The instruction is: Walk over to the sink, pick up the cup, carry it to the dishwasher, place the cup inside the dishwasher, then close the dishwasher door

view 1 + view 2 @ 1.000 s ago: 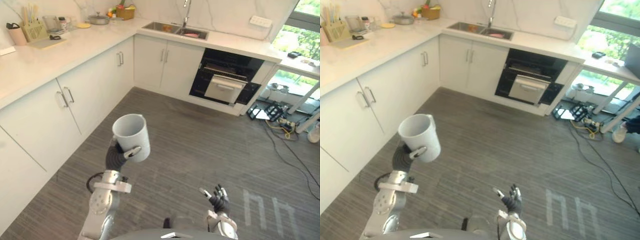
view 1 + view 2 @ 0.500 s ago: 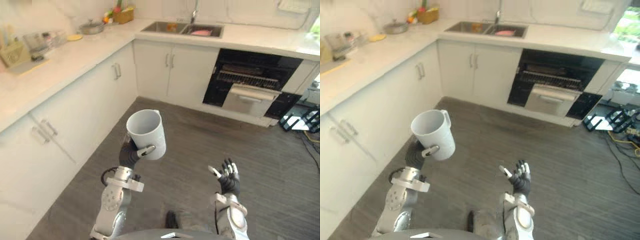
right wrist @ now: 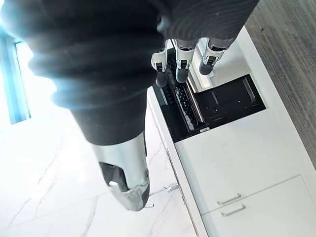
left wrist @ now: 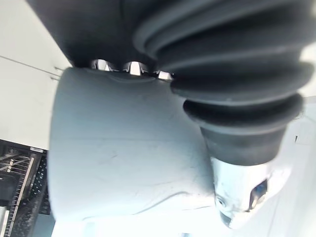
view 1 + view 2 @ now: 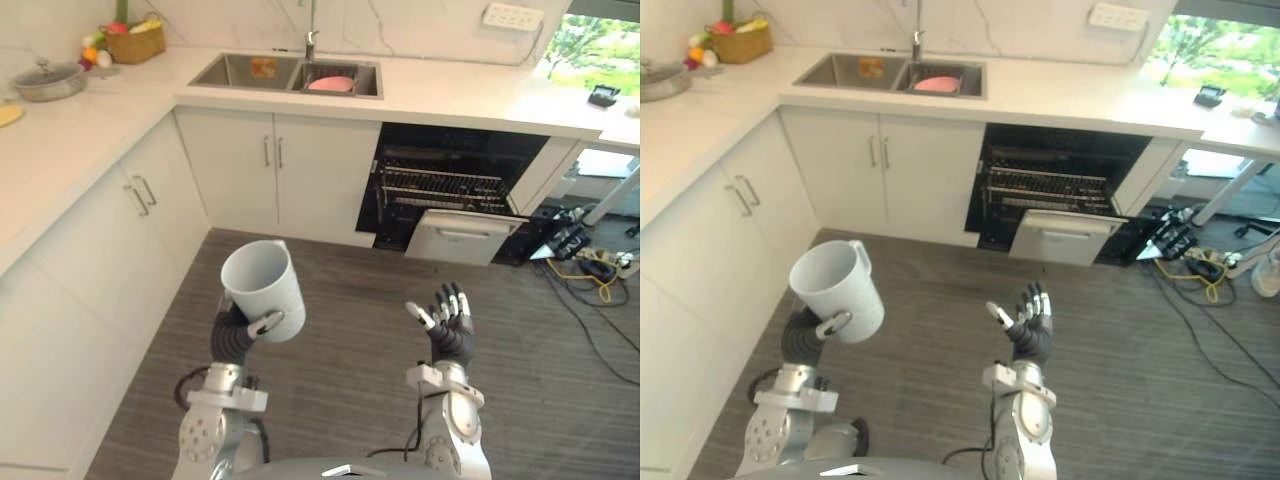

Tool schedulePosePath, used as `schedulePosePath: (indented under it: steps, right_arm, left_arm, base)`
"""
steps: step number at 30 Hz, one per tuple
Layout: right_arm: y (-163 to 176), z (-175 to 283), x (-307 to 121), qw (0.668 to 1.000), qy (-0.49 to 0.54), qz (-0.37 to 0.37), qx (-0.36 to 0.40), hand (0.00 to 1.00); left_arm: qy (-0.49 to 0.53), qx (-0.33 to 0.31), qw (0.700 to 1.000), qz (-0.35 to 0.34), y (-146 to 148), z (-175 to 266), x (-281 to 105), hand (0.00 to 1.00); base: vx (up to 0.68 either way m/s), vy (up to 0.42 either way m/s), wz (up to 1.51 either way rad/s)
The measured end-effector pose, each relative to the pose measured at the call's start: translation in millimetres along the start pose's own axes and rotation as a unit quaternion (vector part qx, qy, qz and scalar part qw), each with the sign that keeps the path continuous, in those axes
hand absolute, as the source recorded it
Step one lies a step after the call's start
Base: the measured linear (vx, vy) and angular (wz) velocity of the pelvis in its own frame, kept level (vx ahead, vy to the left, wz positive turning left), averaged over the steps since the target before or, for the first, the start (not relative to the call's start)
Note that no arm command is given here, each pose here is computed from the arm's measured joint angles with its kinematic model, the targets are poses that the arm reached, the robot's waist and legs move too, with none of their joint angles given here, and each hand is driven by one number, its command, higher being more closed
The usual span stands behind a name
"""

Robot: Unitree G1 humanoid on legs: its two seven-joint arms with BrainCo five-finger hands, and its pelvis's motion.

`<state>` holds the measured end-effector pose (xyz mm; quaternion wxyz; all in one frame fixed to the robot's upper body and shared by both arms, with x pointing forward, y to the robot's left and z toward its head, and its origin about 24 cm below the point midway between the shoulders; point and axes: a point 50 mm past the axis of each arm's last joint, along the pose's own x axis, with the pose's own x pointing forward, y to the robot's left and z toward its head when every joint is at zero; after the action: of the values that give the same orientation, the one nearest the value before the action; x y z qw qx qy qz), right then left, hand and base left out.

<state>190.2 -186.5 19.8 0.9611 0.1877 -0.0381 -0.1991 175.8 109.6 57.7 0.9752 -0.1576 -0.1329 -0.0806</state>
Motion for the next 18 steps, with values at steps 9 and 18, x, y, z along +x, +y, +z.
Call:
schedulePosePath:
  steps: [9, 18]
  right_arm:
    - [-24, -19, -4, 0.995, 0.02, -0.1, -0.004, 0.0]
    - [5, 24, 4, 0.992, -0.101, -0.055, 0.049, 0.0]
  left_arm:
    - [0.001, 0.013, 0.998, -0.063, -9, -4, 11, 1.0]
    - [-0.029, 0.004, 0.994, -0.109, -33, 8, 11, 1.0]
  base:
    - [0.36, 0.158, 0.01]
    - [0.49, -0.026, -0.2]
